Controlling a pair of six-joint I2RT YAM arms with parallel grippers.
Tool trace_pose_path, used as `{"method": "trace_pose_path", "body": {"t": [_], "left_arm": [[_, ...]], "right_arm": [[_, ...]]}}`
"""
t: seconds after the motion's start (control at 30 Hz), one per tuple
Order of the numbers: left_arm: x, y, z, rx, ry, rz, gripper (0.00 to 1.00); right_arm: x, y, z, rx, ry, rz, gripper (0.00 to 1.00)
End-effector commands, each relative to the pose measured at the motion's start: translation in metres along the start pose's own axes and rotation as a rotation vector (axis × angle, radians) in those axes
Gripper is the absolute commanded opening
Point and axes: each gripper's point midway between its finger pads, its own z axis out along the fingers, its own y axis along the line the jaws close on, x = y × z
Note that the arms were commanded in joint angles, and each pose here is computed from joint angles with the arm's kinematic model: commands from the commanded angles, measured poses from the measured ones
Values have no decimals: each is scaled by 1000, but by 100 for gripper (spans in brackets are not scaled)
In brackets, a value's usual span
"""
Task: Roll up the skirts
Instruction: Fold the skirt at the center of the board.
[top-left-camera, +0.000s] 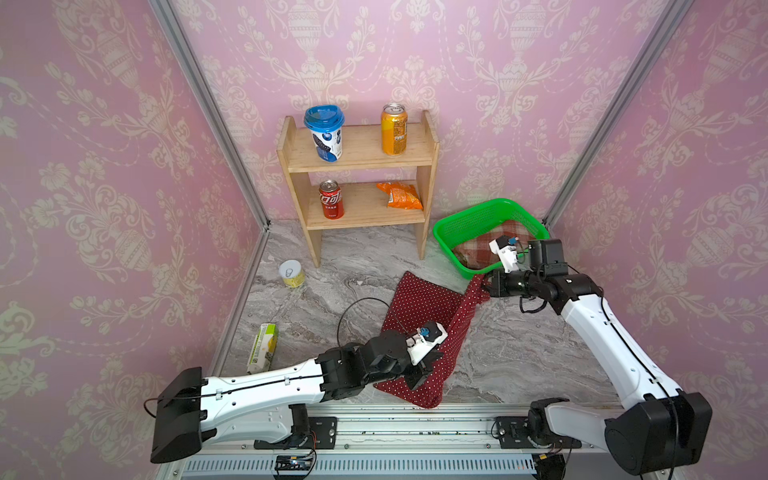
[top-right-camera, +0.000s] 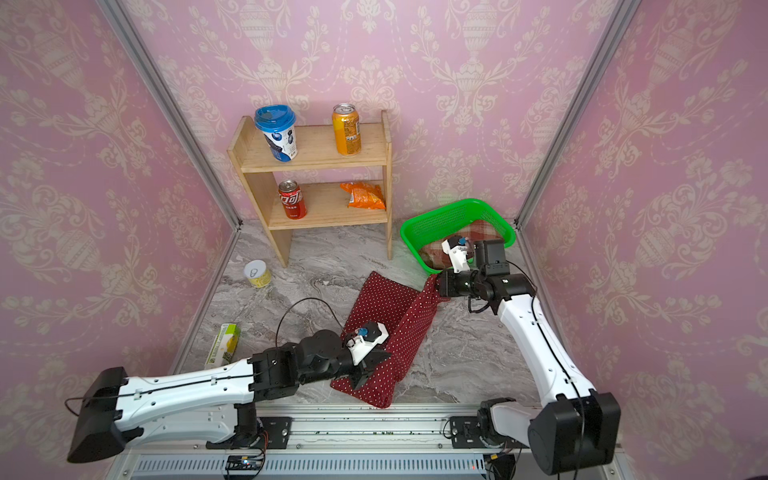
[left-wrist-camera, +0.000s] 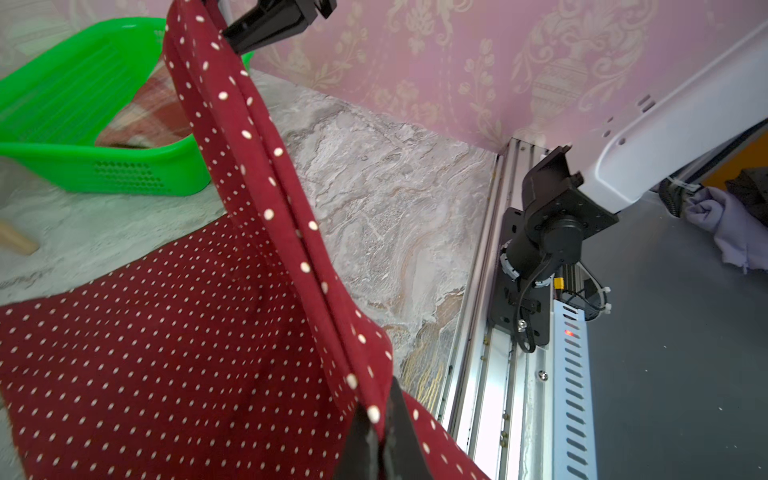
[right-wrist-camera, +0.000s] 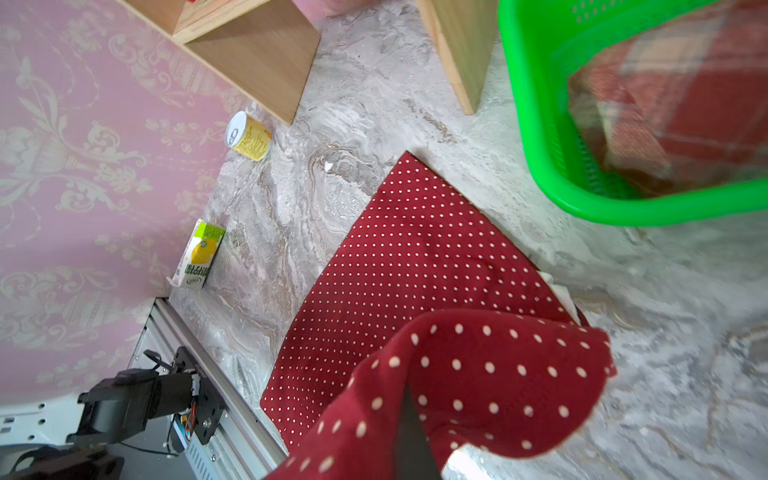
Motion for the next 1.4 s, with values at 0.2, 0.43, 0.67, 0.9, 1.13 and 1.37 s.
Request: {"method": "trace_pose_path", "body": {"t": [0.2, 0.43, 0.67, 0.9, 1.13, 1.37], "left_arm": [[82, 33, -28, -172, 84, -258, 0], [120, 51, -32, -266, 126, -351, 0], [142, 75, -37, -393, 152, -426, 0], [172, 104, -53, -509, 229, -587, 0], [180, 95, -45, -453, 286, -625, 44], [164, 93, -37, -429, 281, -575, 67]], "right_arm": [[-52, 42, 73, -19, -25, -256, 0], [-36, 46, 138, -2, 100, -283, 0], [-24, 19, 190, 66, 188, -219, 0], [-28, -3, 224, 140, 216, -171, 0], [-42, 0, 227, 133, 201, -156, 100], [-53, -12, 168, 160, 152, -83, 100]]}}
